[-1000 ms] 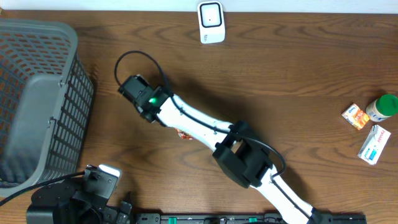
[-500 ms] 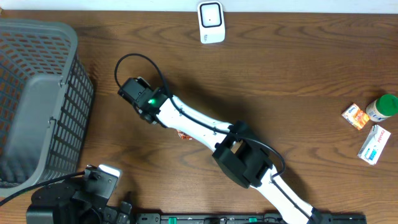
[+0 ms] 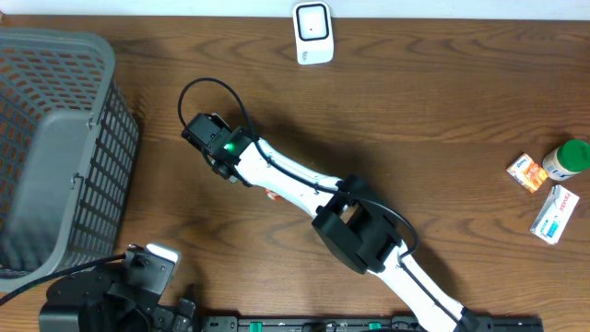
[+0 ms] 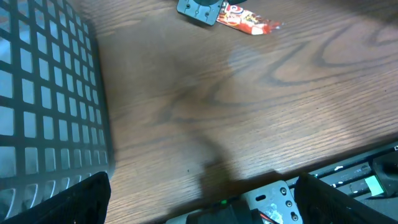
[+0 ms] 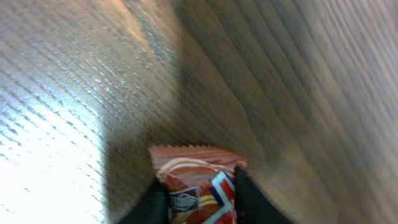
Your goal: Scan the item barcode
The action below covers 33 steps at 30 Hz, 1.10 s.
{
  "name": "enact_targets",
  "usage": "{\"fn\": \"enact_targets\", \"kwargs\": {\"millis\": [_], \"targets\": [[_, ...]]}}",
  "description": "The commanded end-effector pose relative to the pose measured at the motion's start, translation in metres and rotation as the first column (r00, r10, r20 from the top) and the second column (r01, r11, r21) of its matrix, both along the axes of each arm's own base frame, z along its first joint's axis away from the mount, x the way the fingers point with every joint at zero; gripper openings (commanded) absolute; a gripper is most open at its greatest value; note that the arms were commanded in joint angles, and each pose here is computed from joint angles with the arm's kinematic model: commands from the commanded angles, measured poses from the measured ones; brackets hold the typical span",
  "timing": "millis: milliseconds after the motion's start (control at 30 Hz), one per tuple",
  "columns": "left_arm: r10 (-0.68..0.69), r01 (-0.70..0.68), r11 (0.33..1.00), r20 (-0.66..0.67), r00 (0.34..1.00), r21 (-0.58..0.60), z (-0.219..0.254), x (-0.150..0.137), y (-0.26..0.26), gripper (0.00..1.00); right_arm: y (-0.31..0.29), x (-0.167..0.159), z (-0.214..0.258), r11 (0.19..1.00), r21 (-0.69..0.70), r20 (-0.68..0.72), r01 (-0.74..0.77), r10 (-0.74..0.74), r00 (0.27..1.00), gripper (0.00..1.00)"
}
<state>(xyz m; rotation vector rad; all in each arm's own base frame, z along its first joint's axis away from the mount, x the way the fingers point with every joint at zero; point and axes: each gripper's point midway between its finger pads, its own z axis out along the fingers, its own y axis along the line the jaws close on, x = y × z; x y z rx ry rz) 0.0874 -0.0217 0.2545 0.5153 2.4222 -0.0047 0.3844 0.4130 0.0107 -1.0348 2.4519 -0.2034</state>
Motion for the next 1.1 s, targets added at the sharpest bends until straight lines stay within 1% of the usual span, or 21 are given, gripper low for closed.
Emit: {"fn": "enact_targets", "kwargs": {"millis": [0,67,100,167,233,267,333,367,400,433,467,500,533,600,667,800,900,1000,1033,1067], "targets": [[-0.006,0.006,1.000,0.008,1.000,0.005,0.002,-0.001,0.000,0.95,-0.001,-0.001,-0.012,1.000,-0.012,-0.020,0.007,-0.007,1.000,0.09],[-0.006,0.006,1.000,0.008,1.000,0.005,0.002,-0.001,0.000,0.95,-0.001,-0.003,-0.005,1.000,-0.015,-0.037,0.003,-0.003,0.999,0.02],[-0.006,0.006,1.000,0.008,1.000,0.005,0.002,-0.001,0.000,0.95,0.002,-0.008,0.000,1.000,-0.004,-0.067,-0.008,0.008,0.998,0.01],[-0.006,0.006,1.000,0.008,1.000,0.005,0.002,-0.001,0.000,0.95,0.011,-0.024,0.014,0.997,0.061,-0.180,-0.039,0.049,0.983,0.01],[-0.006,0.006,1.000,0.008,1.000,0.005,0.002,-0.001,0.000,0.95,0.025,-0.044,0.034,0.981,0.172,-0.312,-0.094,0.145,0.939,0.01],[-0.006,0.006,1.000,0.008,1.000,0.005,0.002,-0.001,0.000,0.95,0.032,-0.054,0.046,0.961,0.247,-0.372,-0.124,0.212,0.904,0.01],[-0.006,0.006,1.000,0.008,1.000,0.005,0.002,-0.001,0.000,0.95,0.045,-0.073,0.070,0.896,0.420,-0.471,-0.145,0.352,0.809,0.01],[-0.006,0.006,1.000,0.008,1.000,0.005,0.002,-0.001,0.000,0.95,0.050,-0.084,0.084,0.837,0.531,-0.511,-0.135,0.442,0.737,0.01],[-0.006,0.006,1.000,0.008,1.000,0.005,0.002,-0.001,0.000,0.95,0.053,-0.094,0.103,0.755,0.649,-0.534,-0.096,0.542,0.649,0.01],[-0.006,0.006,1.000,0.008,1.000,0.005,0.002,-0.001,0.000,0.95,0.051,-0.096,0.115,0.702,0.710,-0.539,-0.058,0.595,0.596,0.05],[-0.006,0.006,1.000,0.008,1.000,0.005,0.002,-0.001,0.000,0.95,0.043,-0.092,0.120,0.660,0.751,-0.547,-0.004,0.627,0.554,0.40],[-0.006,0.006,1.000,0.008,1.000,0.005,0.002,-0.001,0.000,0.95,0.035,-0.085,0.117,0.666,0.746,-0.563,0.022,0.611,0.557,0.92],[-0.006,0.006,1.000,0.008,1.000,0.005,0.002,-0.001,0.000,0.95,0.024,-0.073,0.105,0.696,0.716,-0.591,0.049,0.568,0.573,0.99],[-0.006,0.006,1.000,0.008,1.000,0.005,0.002,-0.001,0.000,0.95,0.001,-0.054,0.085,0.755,0.644,-0.658,0.127,0.462,0.594,0.99],[-0.006,0.006,1.000,0.008,1.000,0.005,0.002,-0.001,0.000,0.95,-0.015,-0.039,0.076,0.768,0.616,-0.683,0.176,0.409,0.605,0.99],[-0.006,0.006,1.000,0.008,1.000,0.005,0.002,-0.001,0.000,0.95,-0.043,-0.012,0.068,0.797,0.561,-0.691,0.222,0.304,0.656,0.99],[-0.006,0.006,1.000,0.008,1.000,0.005,0.002,-0.001,0.000,0.95,-0.049,-0.007,0.070,0.796,0.560,-0.690,0.231,0.293,0.662,0.99],[-0.006,0.006,1.000,0.008,1.000,0.005,0.002,-0.001,0.000,0.95,-0.048,-0.015,0.070,0.805,0.546,-0.706,0.232,0.293,0.645,0.98],[-0.006,0.006,1.000,0.008,1.000,0.005,0.002,-0.001,0.000,0.95,-0.047,-0.020,0.069,0.811,0.541,-0.711,0.224,0.299,0.636,0.87],[-0.006,0.006,1.000,0.008,1.000,0.005,0.002,-0.001,0.000,0.95,-0.045,-0.025,0.069,0.816,0.538,-0.715,0.213,0.307,0.629,0.66]]}}
